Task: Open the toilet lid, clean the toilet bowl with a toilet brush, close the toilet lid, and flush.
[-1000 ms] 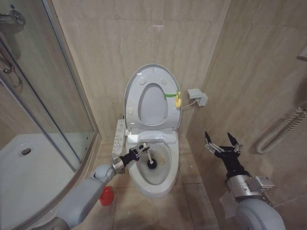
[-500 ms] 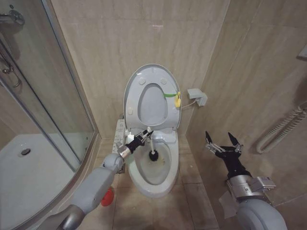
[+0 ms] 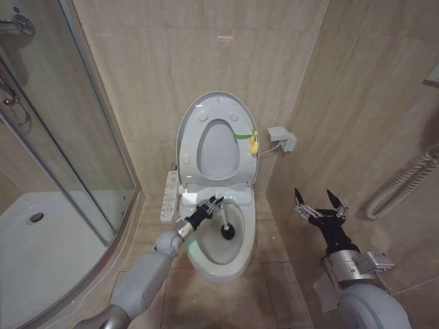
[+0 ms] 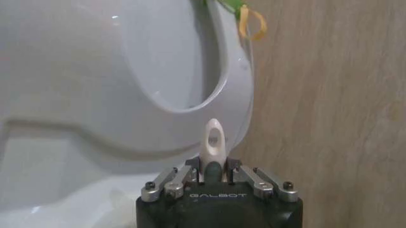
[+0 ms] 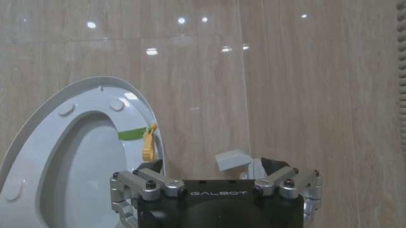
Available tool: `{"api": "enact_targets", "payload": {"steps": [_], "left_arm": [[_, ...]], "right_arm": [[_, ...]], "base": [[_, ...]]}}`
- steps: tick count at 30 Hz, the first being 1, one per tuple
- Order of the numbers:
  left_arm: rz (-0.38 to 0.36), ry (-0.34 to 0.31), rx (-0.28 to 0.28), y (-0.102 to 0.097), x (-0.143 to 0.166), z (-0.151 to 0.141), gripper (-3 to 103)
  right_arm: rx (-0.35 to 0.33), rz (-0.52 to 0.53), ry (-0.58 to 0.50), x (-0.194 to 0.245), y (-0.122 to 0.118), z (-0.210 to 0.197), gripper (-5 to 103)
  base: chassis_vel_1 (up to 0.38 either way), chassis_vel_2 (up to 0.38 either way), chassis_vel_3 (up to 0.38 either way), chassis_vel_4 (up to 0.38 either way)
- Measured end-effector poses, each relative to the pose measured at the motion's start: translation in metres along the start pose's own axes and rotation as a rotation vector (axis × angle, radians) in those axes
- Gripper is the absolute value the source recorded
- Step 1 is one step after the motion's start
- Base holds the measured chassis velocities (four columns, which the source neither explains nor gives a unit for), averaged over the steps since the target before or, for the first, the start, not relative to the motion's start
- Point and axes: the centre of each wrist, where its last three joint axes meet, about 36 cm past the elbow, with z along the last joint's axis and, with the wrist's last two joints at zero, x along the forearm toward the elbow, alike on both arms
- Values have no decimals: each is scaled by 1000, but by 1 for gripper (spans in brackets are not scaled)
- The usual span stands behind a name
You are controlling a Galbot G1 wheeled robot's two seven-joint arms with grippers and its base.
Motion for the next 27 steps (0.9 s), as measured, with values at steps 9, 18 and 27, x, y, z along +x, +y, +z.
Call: {"api": "enact_targets", "payload": {"steps": [9,18,27], "left_arm": [[-27,-69,-1,0,-10,-9,25],[-35,-100,38,-17,-31,2,25],[-38,-54,-3,-4,-5,13,25]], "right_arm": [[3,0,-5,1,-2,-4,100],[8,4,-2,4,-4,-5,100],[3,7,-11,1,-6,-6,100]], "base": [[0,0,0,0],[0,0,0,0],[0,0,0,0]]}}
